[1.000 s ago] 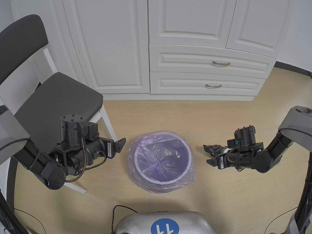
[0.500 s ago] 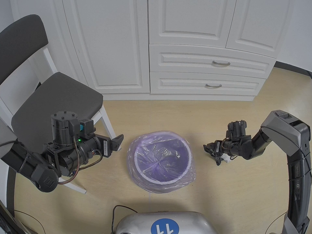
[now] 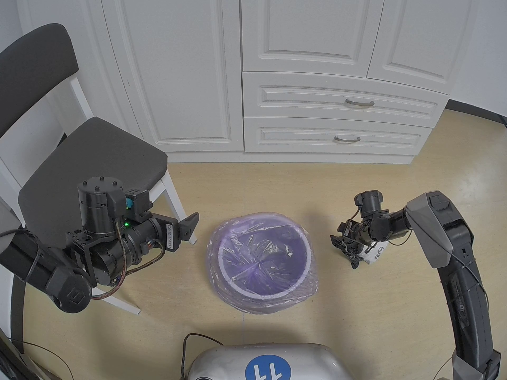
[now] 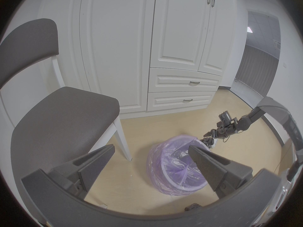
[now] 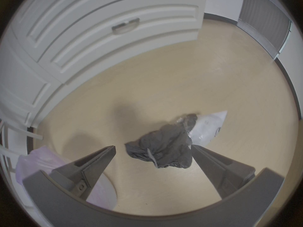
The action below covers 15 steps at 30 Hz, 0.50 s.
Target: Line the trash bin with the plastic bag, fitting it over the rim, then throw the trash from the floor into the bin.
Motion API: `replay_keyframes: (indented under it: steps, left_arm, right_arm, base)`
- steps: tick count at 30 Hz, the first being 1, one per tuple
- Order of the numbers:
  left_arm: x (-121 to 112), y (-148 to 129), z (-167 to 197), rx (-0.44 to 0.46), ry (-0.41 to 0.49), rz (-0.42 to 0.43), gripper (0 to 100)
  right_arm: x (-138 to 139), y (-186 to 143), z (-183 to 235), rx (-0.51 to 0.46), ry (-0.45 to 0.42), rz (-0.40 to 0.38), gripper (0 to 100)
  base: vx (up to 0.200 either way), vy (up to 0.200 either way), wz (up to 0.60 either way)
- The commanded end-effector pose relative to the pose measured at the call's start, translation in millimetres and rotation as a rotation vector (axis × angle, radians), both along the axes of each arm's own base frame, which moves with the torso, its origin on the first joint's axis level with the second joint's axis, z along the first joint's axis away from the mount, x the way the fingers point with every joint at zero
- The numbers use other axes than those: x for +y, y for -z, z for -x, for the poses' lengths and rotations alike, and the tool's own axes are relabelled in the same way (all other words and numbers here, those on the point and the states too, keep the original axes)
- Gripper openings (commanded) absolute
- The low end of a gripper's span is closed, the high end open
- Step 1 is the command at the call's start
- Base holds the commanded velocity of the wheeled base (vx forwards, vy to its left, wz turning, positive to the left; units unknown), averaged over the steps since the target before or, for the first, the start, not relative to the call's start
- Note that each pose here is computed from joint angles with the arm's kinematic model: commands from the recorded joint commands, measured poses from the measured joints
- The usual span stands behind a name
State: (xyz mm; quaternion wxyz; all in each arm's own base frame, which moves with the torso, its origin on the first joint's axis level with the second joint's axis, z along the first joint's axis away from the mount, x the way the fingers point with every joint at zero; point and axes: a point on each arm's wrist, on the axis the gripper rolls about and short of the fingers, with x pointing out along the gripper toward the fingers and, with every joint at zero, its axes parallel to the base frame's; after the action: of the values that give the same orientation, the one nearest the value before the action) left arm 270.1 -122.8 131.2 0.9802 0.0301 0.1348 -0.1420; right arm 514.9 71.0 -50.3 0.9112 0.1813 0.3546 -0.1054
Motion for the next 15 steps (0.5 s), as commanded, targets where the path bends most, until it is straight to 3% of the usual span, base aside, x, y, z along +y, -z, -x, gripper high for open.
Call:
replay_keyframes:
  steps: [1, 8, 15]
  left_arm:
    - [-1, -1, -1, -0.023, -0.003, 0.009, 100]
    - [-1, 0, -2, -0.033, -0.005, 0.013, 100]
    - [-1, 0, -3, -0.033, -0.005, 0.013, 100]
  right_arm:
    - [-6, 46, -6, 0.095, 0.065, -0.004, 100]
    - [-11, 57, 0, 0.171, 0.084, 0.022, 100]
    - [-10, 59, -3, 0.132, 0.084, 0.014, 100]
  base:
    - [0.000, 0.000, 0.00]
    - [0.000, 0.000, 0.00]
    - [0.000, 0.000, 0.00]
